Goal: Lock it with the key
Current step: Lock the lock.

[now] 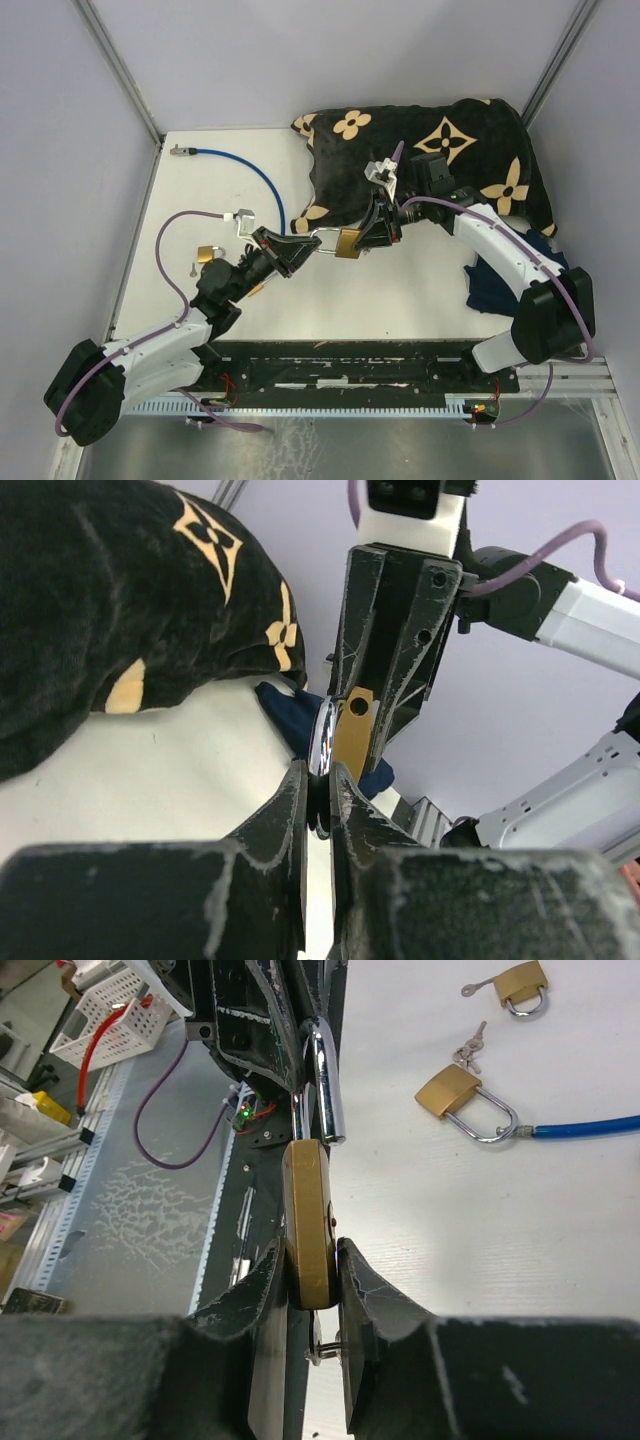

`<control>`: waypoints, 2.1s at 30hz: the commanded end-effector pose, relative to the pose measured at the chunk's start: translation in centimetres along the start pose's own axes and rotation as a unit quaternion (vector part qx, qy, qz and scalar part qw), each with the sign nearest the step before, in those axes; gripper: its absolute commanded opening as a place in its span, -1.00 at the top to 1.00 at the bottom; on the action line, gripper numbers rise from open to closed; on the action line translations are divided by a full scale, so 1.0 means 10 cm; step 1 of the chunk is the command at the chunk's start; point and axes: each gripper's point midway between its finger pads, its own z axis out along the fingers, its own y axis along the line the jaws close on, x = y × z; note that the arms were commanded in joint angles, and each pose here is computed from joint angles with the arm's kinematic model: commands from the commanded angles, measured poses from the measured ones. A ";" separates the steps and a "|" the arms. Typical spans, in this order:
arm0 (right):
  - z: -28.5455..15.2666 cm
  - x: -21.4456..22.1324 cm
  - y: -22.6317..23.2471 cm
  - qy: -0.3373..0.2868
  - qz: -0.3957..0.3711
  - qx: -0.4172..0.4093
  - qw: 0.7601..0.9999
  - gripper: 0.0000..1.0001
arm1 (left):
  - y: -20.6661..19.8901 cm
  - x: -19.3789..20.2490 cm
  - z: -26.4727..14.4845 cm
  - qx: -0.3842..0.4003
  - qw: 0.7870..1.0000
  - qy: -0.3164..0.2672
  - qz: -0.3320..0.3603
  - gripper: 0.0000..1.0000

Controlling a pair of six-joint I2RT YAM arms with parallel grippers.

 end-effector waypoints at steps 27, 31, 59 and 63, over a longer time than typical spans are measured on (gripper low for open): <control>0.00 0.27 -0.07 0.059 -0.154 -0.024 0.986 0.72 | -0.34 0.12 0.07 0.110 0.972 0.094 0.187 0.94; 0.04 0.36 -0.13 0.075 -0.153 -0.024 0.985 0.69 | -0.31 0.14 0.07 0.104 0.967 0.110 0.203 0.94; 0.19 0.68 -0.32 0.110 -0.132 -0.032 0.985 0.25 | -0.18 0.21 0.04 0.090 0.947 0.159 0.266 0.94; 0.24 0.75 -0.31 0.116 -0.149 -0.039 0.981 -0.04 | -0.13 0.24 0.02 0.085 0.944 0.168 0.271 0.94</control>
